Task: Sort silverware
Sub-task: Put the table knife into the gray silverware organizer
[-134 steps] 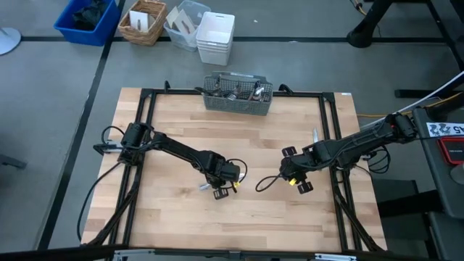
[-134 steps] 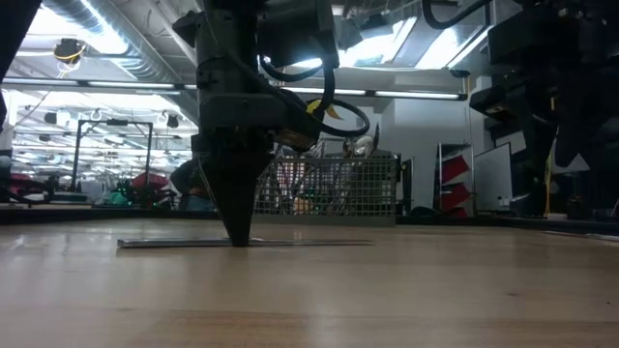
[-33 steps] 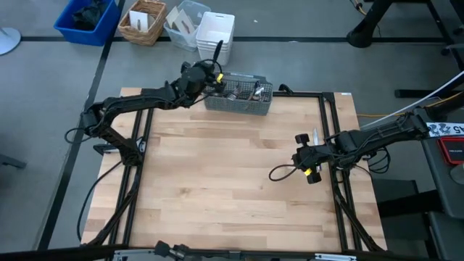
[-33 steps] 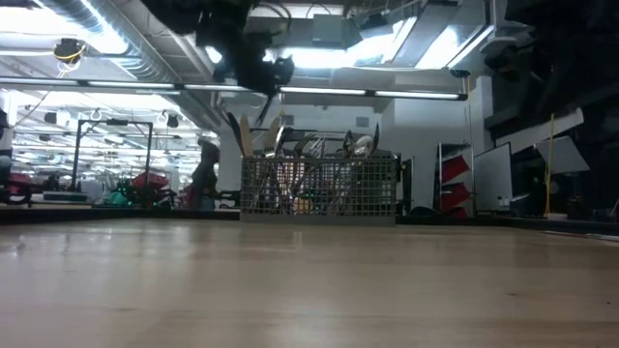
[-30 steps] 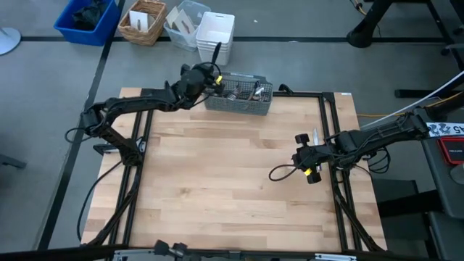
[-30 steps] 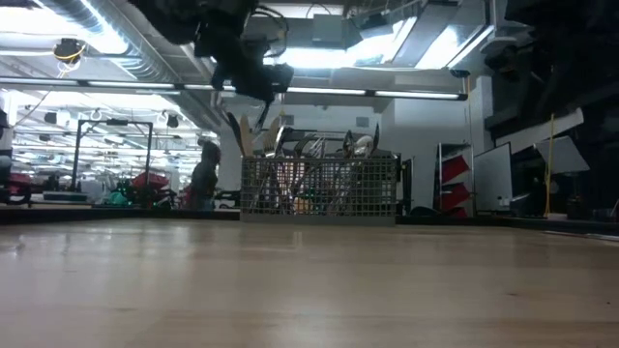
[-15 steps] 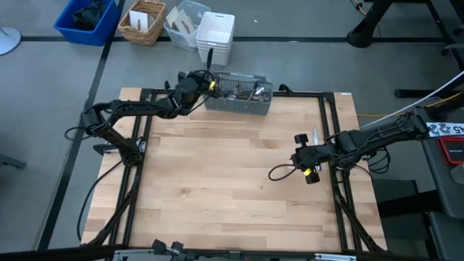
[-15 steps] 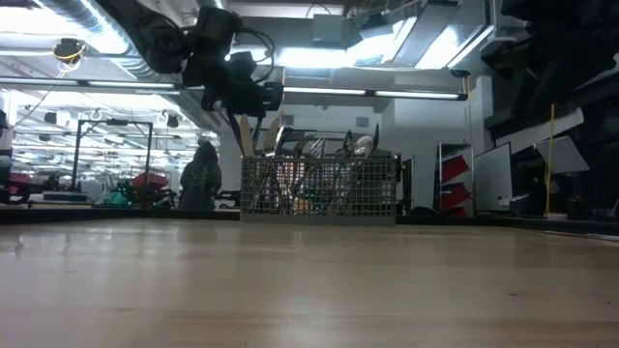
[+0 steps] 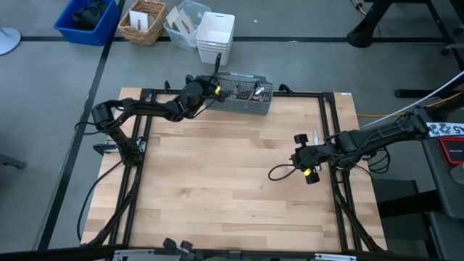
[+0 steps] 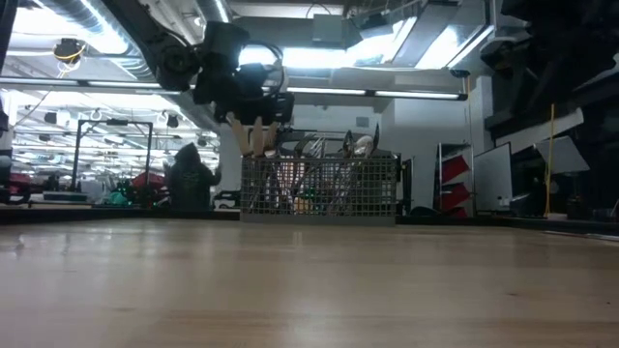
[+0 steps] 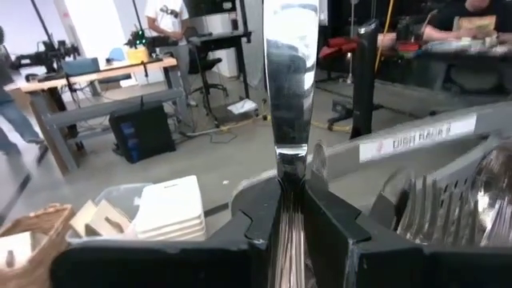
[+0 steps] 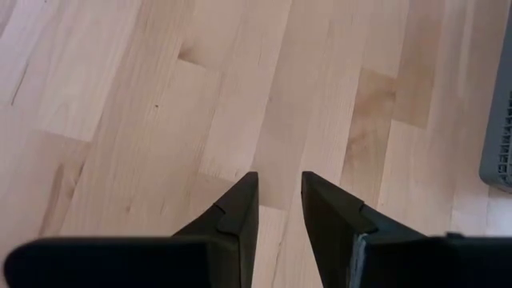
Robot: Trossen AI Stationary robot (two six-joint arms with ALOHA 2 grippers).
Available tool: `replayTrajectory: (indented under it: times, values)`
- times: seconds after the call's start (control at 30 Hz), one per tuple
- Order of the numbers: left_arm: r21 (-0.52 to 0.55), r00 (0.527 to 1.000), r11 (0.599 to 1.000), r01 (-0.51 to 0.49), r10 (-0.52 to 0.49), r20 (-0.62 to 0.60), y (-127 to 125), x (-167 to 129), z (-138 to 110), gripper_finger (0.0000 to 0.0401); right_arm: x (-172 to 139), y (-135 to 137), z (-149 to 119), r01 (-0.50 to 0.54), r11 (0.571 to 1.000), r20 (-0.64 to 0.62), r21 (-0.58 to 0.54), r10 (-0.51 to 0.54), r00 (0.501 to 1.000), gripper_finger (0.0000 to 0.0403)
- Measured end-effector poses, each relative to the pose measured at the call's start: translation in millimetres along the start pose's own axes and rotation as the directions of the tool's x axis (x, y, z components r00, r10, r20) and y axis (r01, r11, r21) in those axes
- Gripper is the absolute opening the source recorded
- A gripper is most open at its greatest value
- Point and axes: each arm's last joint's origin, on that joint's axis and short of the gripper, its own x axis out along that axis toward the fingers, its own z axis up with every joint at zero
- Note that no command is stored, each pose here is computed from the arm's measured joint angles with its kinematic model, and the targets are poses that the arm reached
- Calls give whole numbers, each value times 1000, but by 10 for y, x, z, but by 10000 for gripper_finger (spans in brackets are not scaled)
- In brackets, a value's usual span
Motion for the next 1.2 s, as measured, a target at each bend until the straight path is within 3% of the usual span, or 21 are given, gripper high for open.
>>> replayTrajectory:
  times: [0.3, 0.6, 0.93, 1.2]
  values:
    - [30, 1000, 1000, 7, -6, -13, -27, -17, -19, 47, 0, 0, -4, 0, 1000, -4, -3, 0, 1000, 99]
    - [7, 1000, 1000, 6, -6, -16, -36, -25, -21, 98, -1, 0, -4, 0, 1000, -5, -4, 0, 1000, 99]
    - [90, 999, 995, 51, -51, 6, -171, -119, -2, 113, -1, 1, -5, -1, 1000, -6, -4, 1, 1000, 99]
    - [138, 990, 984, 112, -124, 75, -291, -305, 232, 114, -1, 1, -8, 0, 997, -8, 78, 1, 1000, 99]
